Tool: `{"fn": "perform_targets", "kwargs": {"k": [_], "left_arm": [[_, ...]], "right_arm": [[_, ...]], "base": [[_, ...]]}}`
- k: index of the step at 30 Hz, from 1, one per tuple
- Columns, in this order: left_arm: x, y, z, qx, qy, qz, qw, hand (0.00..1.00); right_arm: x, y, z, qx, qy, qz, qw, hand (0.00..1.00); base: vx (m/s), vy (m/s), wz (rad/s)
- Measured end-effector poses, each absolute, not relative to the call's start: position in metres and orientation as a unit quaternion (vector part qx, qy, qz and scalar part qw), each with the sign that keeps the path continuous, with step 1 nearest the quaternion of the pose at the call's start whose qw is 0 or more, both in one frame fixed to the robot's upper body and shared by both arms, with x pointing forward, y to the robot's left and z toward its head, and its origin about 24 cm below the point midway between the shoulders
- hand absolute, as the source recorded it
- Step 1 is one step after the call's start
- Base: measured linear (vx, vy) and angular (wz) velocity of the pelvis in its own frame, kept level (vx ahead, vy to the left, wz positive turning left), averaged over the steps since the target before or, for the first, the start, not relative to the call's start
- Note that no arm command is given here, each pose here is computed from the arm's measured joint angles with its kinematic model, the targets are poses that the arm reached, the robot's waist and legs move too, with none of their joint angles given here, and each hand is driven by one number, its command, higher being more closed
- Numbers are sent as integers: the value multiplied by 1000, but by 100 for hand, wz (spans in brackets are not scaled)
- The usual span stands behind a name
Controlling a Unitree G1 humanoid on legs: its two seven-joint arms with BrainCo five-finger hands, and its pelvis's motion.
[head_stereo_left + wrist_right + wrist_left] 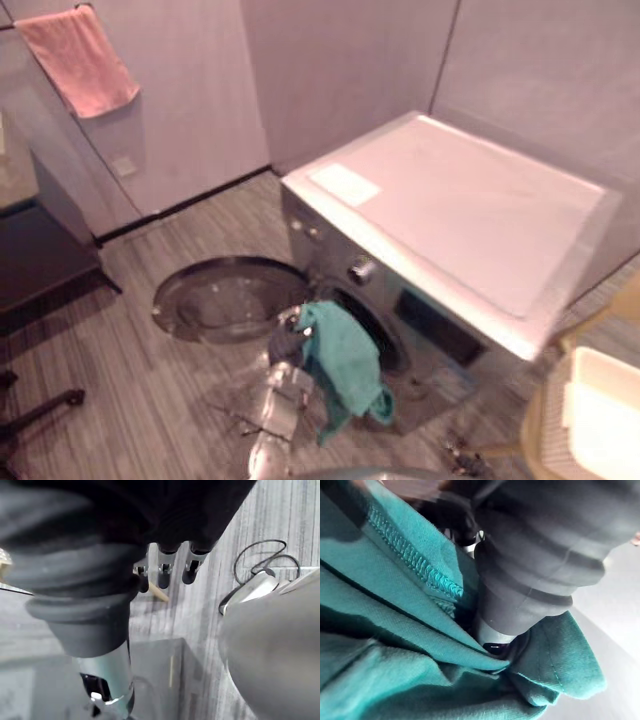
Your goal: Pick up the laundry basket with both hands and put the clothes into the washing machine.
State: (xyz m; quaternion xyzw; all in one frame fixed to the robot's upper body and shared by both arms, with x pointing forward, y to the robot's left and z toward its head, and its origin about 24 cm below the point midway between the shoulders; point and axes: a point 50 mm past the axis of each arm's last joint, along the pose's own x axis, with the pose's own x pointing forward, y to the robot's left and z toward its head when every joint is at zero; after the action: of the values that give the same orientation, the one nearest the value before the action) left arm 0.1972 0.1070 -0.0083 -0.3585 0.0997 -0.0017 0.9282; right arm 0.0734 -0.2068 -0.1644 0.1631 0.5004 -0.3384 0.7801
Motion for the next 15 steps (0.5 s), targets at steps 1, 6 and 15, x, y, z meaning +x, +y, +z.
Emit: {"fn": "perform_targets", "kwargs": {"k": [1,6,15], "left_arm": [[197,112,-9,-353,99,3,930,100],[217,118,6,-310,70,-34,947,100],[213,117,0,-290,88,-45,952,100]], "right_arm": [[73,-203,-166,166,505,-336,777,0],[96,-200,-163,175,492,-330,786,0],[137,-191,-142,172,415,-280,849,0]], "base": [[268,610,-47],[188,594,-46],[-19,272,-106]]}}
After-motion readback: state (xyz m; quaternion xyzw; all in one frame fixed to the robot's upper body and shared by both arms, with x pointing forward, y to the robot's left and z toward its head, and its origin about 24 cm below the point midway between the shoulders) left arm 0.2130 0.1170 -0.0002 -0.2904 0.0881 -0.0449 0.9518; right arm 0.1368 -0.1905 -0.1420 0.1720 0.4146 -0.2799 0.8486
